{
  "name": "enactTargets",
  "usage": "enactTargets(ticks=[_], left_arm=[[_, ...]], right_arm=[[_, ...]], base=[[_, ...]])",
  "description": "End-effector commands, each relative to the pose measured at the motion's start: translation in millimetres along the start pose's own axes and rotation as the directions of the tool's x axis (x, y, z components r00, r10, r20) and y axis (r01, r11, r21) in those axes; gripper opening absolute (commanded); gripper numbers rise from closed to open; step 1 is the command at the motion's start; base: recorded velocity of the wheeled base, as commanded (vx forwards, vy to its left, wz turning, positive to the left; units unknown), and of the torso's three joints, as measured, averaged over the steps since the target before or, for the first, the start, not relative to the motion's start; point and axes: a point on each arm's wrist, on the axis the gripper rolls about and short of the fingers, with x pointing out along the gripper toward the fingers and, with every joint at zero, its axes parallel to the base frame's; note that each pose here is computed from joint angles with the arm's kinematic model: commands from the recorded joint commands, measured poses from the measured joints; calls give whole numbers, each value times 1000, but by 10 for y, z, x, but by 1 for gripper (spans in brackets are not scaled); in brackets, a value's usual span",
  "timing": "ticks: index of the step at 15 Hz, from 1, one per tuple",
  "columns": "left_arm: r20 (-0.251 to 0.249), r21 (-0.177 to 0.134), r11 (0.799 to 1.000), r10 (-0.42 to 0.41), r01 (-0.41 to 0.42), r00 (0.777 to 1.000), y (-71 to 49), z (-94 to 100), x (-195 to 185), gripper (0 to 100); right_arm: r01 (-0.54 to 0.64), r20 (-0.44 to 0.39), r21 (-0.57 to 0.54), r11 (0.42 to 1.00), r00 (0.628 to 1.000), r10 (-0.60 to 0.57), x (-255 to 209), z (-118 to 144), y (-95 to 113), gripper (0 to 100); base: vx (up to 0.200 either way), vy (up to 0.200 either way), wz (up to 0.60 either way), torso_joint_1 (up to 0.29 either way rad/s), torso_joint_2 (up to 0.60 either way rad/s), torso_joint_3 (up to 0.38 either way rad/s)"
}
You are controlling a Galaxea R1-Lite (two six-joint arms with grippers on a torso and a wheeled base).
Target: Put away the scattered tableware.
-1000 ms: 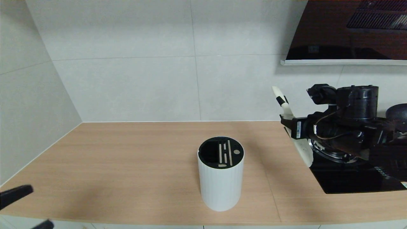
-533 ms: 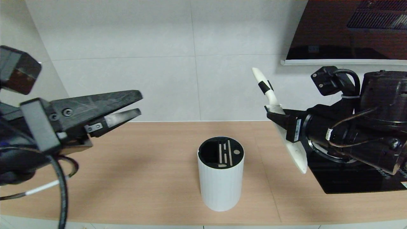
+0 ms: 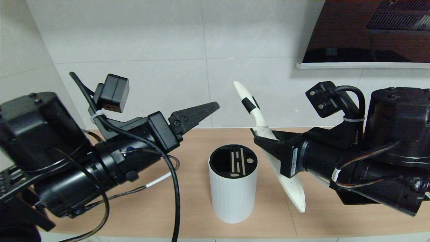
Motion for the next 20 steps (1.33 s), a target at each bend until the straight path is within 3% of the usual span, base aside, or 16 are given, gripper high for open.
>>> enactTargets(ticks=[1, 5, 10, 20], left_arm=[[-36, 7, 1000, 22, -22, 999, 114, -163, 154, 100], [-31, 11, 1000, -7, 7, 999, 69, -203, 169, 100], [30, 43, 999, 29, -31, 999, 206, -303, 340, 100], [11, 38, 999, 26, -26, 1000, 219, -352, 349, 100]], right_arm=[[-14, -37, -8, 1000, 999, 13, 108, -130, 95, 0], [-47, -25, 18, 999, 999, 48, 175, -203, 233, 0], [-75, -19, 20, 997, 997, 75, 211, -272, 317, 0], [-114, -38, 7, 993, 993, 115, 148, -330, 419, 0]], base=[[0, 0, 0, 0, 0, 0], [0, 0, 0, 0, 0, 0], [0, 0, 0, 0, 0, 0], [0, 0, 0, 0, 0, 0]])
